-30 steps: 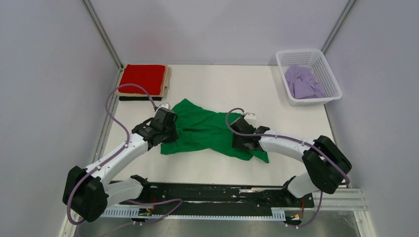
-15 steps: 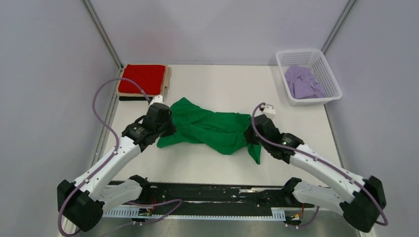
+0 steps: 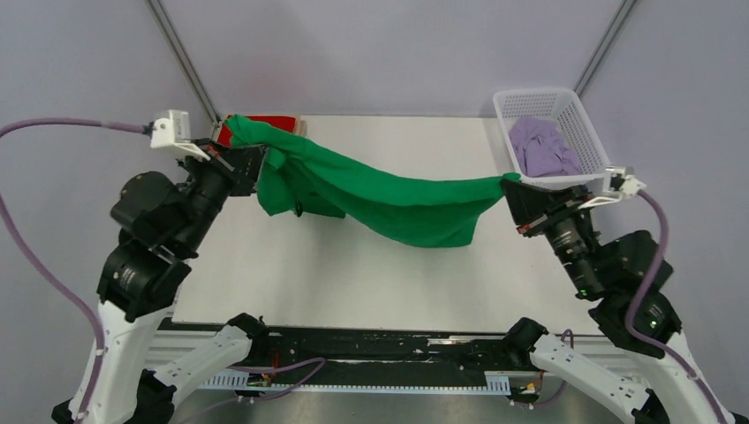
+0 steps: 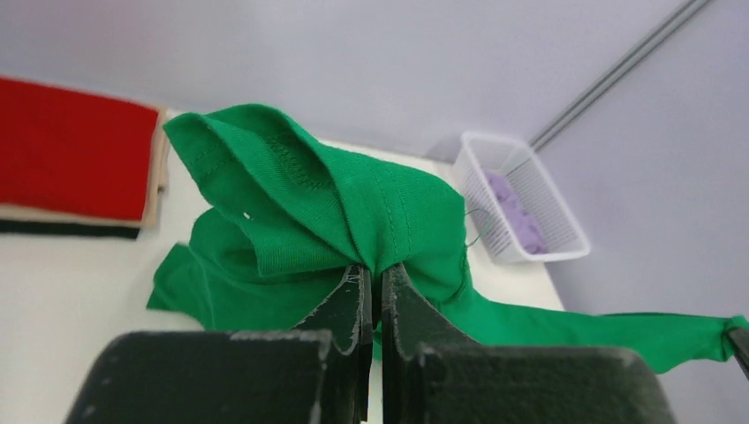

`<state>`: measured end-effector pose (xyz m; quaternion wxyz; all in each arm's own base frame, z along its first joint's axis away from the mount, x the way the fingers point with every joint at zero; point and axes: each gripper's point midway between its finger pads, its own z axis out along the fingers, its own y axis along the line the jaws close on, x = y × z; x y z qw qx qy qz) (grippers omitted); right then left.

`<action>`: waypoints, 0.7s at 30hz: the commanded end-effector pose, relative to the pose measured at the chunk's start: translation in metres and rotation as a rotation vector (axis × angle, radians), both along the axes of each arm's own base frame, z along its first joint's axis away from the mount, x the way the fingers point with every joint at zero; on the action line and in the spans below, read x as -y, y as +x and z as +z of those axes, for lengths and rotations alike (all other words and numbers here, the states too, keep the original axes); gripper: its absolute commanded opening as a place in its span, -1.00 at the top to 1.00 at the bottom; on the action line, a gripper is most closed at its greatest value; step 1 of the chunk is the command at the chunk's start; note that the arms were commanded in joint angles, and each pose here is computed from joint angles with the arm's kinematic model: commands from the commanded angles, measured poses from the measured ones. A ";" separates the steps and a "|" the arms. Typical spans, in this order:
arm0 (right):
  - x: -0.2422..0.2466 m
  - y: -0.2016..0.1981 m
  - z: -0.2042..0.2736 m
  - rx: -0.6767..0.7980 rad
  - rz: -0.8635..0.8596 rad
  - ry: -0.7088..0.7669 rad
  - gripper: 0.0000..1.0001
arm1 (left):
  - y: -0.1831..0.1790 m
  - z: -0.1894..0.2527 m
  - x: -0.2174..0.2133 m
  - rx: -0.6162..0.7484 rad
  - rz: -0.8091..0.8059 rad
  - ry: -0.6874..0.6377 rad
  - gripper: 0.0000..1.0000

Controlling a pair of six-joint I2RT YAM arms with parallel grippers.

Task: Fold and stack the t-shirts
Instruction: Flatten out the tshirt

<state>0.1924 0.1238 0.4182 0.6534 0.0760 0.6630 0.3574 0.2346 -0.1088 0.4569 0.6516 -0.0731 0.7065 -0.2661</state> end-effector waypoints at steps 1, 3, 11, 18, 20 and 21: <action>0.014 -0.036 0.093 0.254 0.075 0.036 1.00 | -0.038 0.077 -0.008 0.206 -0.074 -0.018 1.00; 0.017 -0.056 0.123 0.333 0.132 0.052 1.00 | -0.058 0.105 -0.011 0.287 -0.116 -0.022 1.00; 0.033 -0.108 0.189 0.517 0.238 0.077 1.00 | -0.112 0.173 -0.006 0.462 -0.284 0.033 1.00; 0.053 -0.053 0.176 0.401 -0.039 0.033 1.00 | -0.072 0.160 -0.001 0.413 -0.210 0.105 1.00; 0.064 -0.018 0.155 0.310 -0.215 -0.007 1.00 | -0.035 0.135 -0.005 0.344 -0.094 0.137 1.00; 0.071 -0.001 0.142 0.260 -0.316 -0.032 1.00 | -0.018 0.129 -0.014 0.328 -0.010 0.149 0.99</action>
